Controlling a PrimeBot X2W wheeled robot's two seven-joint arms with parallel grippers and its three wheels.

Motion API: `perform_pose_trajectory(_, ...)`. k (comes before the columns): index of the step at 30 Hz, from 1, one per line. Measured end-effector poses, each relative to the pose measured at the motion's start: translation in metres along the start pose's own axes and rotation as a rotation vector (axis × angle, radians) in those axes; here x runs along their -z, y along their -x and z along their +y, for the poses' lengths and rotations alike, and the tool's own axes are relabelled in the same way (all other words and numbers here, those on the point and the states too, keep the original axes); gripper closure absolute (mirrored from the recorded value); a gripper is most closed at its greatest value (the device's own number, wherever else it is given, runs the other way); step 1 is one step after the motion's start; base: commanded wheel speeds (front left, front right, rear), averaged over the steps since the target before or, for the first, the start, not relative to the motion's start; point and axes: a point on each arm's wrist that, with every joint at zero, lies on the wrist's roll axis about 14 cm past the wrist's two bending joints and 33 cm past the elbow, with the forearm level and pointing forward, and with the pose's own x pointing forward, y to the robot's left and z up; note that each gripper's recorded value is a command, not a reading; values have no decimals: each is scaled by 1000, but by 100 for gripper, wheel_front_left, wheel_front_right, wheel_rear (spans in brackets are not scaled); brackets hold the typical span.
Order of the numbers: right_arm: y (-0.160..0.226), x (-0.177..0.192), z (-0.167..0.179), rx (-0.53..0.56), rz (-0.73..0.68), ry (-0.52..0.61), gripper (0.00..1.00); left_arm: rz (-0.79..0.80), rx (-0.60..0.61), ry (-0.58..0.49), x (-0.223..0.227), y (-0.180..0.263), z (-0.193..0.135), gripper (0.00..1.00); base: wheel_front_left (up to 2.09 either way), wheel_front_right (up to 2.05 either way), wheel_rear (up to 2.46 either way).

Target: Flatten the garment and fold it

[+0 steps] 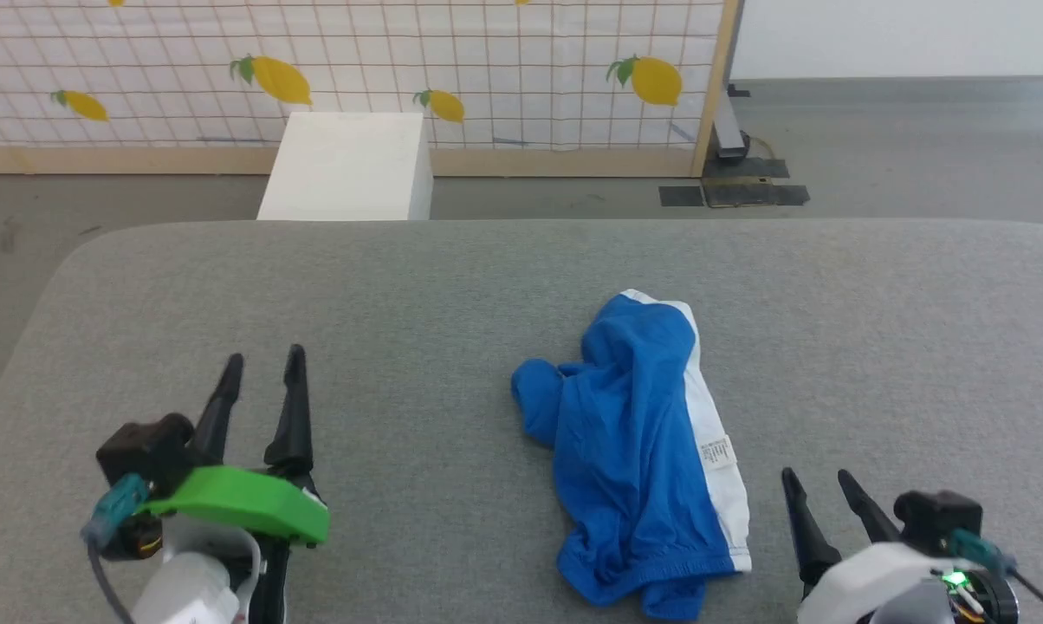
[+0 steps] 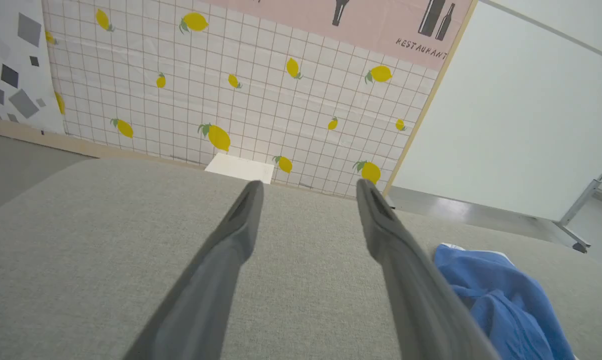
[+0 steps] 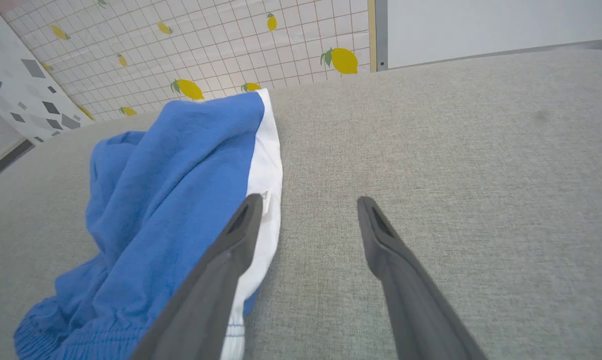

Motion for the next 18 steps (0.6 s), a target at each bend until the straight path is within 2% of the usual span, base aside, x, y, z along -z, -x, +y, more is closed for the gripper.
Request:
perform_pose_trajectory(4,-7,23,16,-51,233,45,0,-47,-41,-48,-6,18,2,0,0,0,0)
perform_pose_trajectory(10,-7,51,43,-126,574,214,0,-30,-57,-43,6,29,2,0,0,0,0)
perform_pose_trajectory(13,-2,67,42,-125,701,280,0,-37,-68,-39,6,30,6,0,0,0,0)
perform_pose_trajectory(18,0,81,47,-143,806,292,0,-42,-101,-51,5,33,17,0,0,0,0)
